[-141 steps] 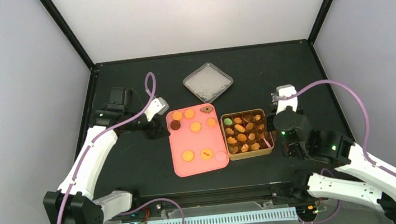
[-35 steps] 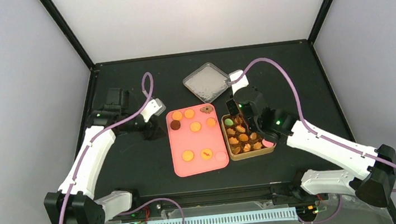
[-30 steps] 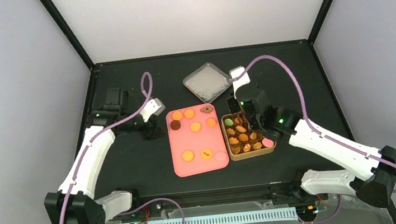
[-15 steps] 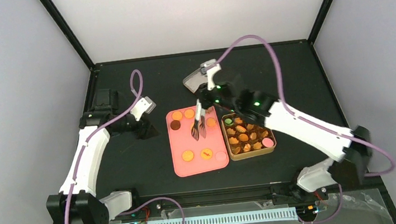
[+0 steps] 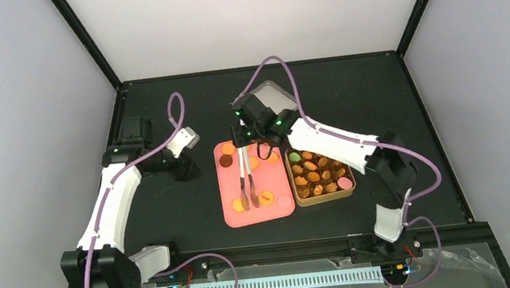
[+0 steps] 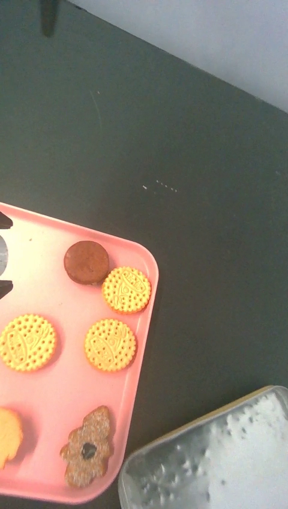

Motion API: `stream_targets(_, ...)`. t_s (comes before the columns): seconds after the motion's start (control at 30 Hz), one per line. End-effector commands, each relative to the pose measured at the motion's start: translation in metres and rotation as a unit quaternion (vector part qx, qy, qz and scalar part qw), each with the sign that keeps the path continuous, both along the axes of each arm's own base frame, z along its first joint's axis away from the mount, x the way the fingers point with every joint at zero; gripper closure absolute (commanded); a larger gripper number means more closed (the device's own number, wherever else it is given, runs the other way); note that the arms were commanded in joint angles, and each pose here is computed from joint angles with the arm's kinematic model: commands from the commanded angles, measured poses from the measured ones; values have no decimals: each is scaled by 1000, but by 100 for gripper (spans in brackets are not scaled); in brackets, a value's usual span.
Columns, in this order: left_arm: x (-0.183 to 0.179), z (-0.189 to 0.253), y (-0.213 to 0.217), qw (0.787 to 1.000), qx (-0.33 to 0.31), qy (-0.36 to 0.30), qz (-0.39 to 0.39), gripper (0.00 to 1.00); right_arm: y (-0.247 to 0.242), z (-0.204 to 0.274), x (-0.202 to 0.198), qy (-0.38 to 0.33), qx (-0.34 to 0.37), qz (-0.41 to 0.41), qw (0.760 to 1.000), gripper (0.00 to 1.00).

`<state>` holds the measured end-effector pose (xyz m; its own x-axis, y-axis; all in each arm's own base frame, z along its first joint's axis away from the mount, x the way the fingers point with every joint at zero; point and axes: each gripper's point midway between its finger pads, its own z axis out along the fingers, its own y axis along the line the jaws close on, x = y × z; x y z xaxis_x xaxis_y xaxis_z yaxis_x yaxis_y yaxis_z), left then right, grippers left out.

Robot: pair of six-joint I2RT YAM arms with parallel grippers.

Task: Pack the cookies
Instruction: Place the clamp on the plate.

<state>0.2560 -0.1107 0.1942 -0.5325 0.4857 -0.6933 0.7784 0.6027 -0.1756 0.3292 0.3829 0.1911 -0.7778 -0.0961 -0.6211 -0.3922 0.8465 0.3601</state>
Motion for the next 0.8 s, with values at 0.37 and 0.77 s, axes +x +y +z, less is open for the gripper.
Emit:
stream_targets(0.37, 23, -86, 10, 996, 51, 67, 26, 37, -22, 6, 39, 12, 20, -60, 998, 65)
stream_targets(0.77, 41, -136, -24, 988, 112, 110, -4, 38, -233, 1, 45, -17, -36, -232, 972, 42)
